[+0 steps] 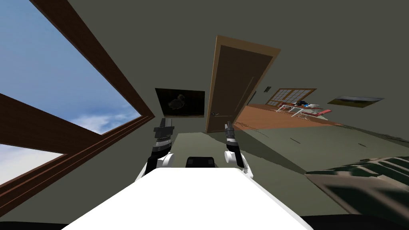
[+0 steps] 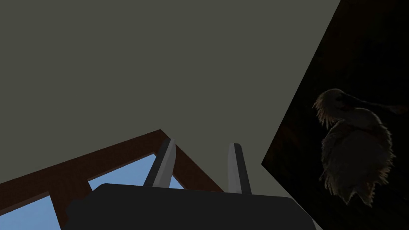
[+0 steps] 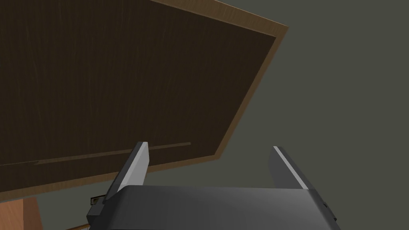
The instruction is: Pull the door open
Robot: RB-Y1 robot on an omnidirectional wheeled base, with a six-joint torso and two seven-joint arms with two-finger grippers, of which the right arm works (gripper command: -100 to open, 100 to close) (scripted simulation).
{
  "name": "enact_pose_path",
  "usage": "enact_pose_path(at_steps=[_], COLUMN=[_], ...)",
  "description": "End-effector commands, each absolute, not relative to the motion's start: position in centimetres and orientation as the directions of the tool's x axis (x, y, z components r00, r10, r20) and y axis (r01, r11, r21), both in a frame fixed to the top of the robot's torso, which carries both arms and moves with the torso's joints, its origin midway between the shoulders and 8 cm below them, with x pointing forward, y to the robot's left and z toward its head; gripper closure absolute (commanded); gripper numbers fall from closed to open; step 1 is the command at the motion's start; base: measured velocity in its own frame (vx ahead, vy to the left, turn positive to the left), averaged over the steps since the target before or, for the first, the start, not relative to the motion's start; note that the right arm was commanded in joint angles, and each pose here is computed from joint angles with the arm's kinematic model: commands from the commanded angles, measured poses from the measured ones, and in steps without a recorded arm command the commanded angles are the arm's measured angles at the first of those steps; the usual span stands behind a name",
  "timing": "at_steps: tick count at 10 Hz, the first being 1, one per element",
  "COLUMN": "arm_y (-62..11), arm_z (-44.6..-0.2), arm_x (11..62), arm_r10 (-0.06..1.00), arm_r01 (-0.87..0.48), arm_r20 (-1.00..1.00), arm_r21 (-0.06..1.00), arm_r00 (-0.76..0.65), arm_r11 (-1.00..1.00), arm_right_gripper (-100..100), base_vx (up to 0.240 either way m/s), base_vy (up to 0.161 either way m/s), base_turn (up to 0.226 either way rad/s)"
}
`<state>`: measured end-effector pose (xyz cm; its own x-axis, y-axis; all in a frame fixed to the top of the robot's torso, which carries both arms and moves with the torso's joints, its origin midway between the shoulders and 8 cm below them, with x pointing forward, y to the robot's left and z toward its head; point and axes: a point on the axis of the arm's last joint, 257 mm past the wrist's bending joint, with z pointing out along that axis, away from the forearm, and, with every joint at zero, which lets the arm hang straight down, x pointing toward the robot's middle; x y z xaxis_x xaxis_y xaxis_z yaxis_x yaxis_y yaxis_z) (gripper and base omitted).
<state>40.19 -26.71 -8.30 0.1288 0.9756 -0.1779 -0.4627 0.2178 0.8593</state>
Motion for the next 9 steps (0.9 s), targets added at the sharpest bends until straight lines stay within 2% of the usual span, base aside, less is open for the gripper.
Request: enact_pose_path(at_steps=[1, 9], arm_y=[-27.0, -29.8], arm_z=[-9.8, -17.6], arm_x=[40.9, 43.5], arm_r10=[0.977, 0.98], arm_r01=[-0.441, -0.316], arm_r20=[-0.176, -0.165], arm_r21=[0.872, 0.929], arm_r00=[0.124, 0.112], arm_r11=[0.213, 0.193], arm_right_gripper=[-100, -100], base_vx=[0.101, 0.094], base_vy=[-0.031, -0.032], base_turn=[0.079, 0.098])
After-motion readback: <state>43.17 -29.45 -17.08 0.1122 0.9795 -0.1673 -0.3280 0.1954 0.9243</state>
